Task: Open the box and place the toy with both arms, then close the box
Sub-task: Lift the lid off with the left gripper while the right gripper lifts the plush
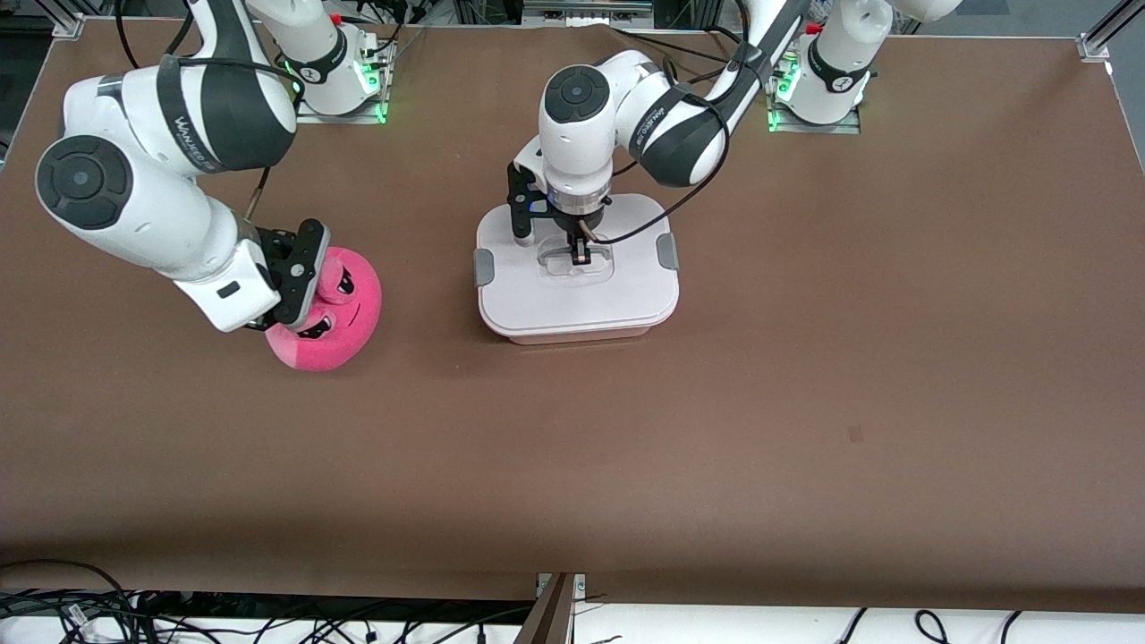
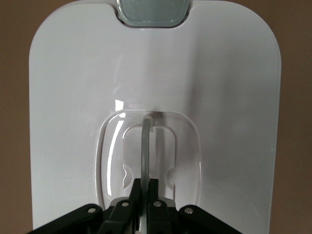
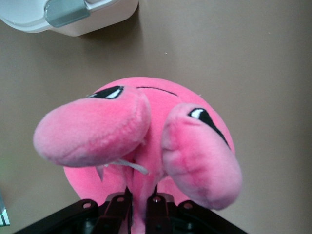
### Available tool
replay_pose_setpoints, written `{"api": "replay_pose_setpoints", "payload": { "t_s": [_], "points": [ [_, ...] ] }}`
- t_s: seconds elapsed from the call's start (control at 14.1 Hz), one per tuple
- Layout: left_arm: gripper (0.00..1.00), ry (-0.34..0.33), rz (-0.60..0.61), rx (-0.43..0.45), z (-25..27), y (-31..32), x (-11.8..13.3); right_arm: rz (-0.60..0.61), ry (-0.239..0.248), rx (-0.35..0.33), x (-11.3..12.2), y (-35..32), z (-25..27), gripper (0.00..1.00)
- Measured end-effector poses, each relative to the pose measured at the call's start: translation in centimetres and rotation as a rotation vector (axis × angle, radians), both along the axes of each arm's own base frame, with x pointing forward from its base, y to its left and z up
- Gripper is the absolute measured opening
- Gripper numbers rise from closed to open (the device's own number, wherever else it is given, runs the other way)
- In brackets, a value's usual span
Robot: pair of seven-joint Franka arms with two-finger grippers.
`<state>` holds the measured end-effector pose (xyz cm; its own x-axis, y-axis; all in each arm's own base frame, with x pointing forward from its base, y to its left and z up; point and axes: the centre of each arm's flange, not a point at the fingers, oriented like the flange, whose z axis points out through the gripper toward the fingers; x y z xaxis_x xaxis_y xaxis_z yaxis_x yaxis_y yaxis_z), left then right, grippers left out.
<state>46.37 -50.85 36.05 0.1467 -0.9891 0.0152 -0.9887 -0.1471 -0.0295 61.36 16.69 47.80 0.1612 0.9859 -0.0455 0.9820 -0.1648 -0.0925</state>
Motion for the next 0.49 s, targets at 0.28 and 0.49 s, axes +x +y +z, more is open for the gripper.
{"api": "replay_pose_setpoints", "payload": {
  "t_s": [0.28,0.49],
  "points": [
    [0.07,0.032,0.005,0.037,3.5,0.3,0.0,0.046,0.005,0.007,-0.6,1.9,0.0,0.10],
    [0.07,0.049,0.023,0.058,6.0,1.3,0.7,0.112,0.001,0.013,-1.1,3.7,0.2,0.10]
  ]
}}
